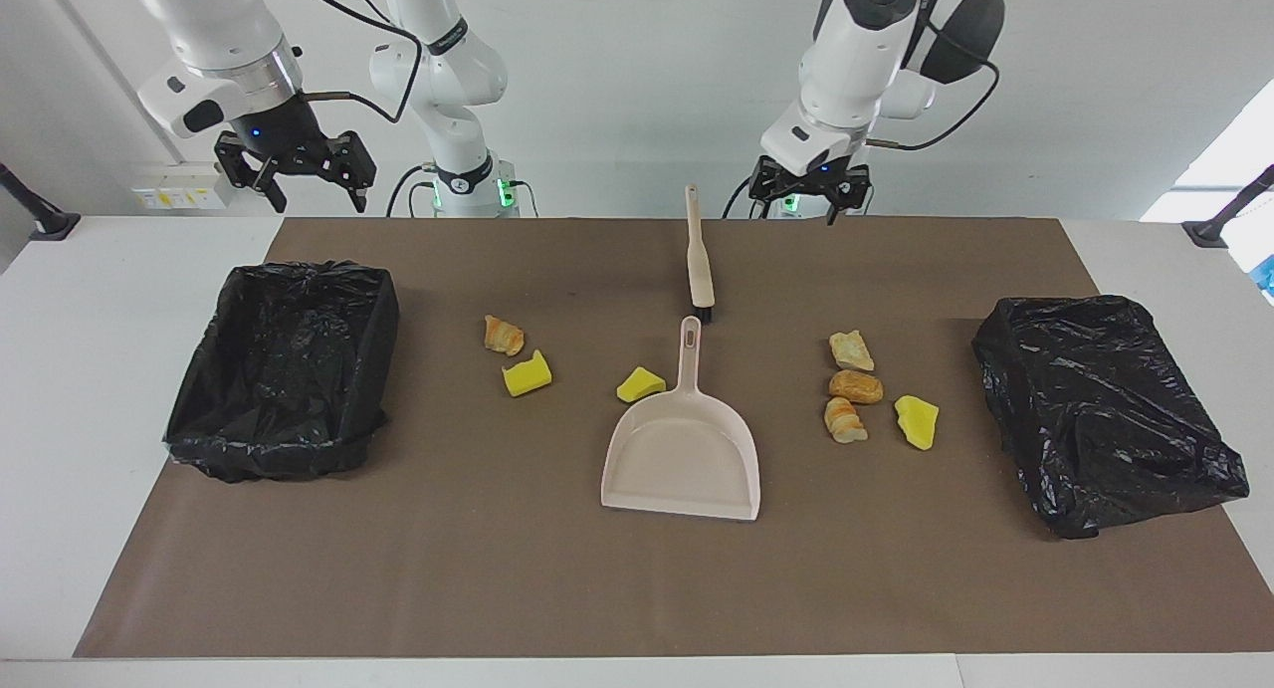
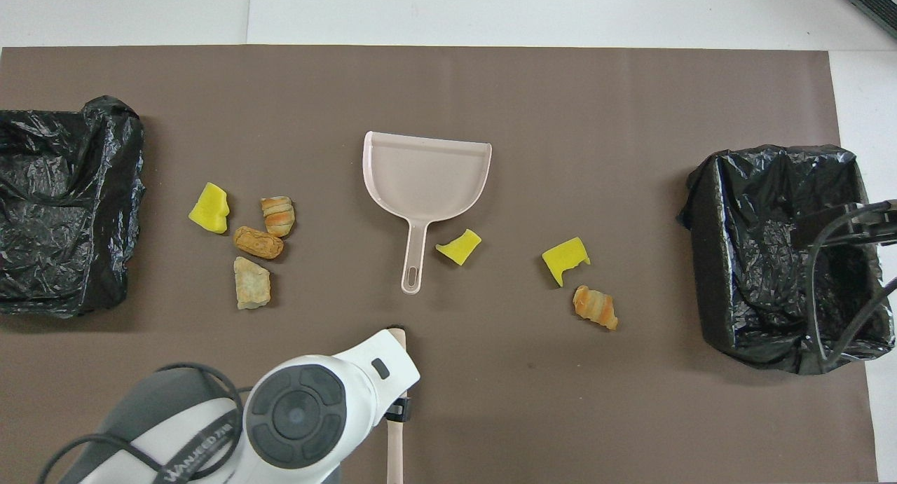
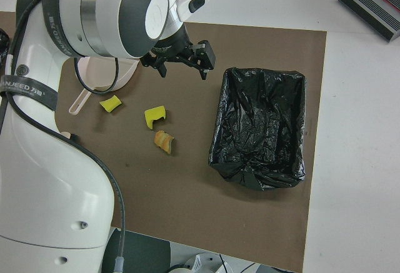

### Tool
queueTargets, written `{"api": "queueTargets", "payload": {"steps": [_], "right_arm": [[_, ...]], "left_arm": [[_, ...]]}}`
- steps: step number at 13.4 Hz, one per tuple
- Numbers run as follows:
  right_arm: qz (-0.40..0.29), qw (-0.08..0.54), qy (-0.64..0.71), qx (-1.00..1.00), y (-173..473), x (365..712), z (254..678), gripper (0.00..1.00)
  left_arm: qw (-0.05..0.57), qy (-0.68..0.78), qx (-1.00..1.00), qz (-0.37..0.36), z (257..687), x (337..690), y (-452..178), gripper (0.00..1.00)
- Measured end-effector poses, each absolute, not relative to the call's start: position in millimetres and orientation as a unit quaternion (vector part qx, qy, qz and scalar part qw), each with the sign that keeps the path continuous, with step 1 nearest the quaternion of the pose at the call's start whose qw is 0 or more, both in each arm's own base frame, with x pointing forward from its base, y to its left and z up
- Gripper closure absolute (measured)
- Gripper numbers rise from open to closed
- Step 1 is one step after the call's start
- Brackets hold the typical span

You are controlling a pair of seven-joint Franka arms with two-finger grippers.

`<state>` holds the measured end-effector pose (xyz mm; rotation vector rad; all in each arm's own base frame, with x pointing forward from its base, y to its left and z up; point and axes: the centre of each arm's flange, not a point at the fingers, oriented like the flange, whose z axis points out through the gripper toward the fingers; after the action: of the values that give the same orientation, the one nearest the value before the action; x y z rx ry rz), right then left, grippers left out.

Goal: Sweep and dump trash in bin

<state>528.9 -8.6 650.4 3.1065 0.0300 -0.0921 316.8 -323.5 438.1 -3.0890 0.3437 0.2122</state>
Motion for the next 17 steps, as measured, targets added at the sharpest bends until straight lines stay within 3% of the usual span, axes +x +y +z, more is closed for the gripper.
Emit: {"api": "queueTargets", "payload": {"steps": [4,13,17], "right_arm": [[-0.03,0.017,0.01,0.999,-9,529,650,0.0],[-0.031,0.017,0.01,0.999,-8,528,650,0.0],[-0.031,0.017,0.013,0.999,-5,528,650,0.0]], "left_arm": [[0.014,0.128,-0.989,0.071,377,270,-348,0.0],[0.034,0.131,-0.987,0.083,351,209,-370,0.0],[0.037,0.131,-0.987,0.084,347,201,-371,0.0]]}}
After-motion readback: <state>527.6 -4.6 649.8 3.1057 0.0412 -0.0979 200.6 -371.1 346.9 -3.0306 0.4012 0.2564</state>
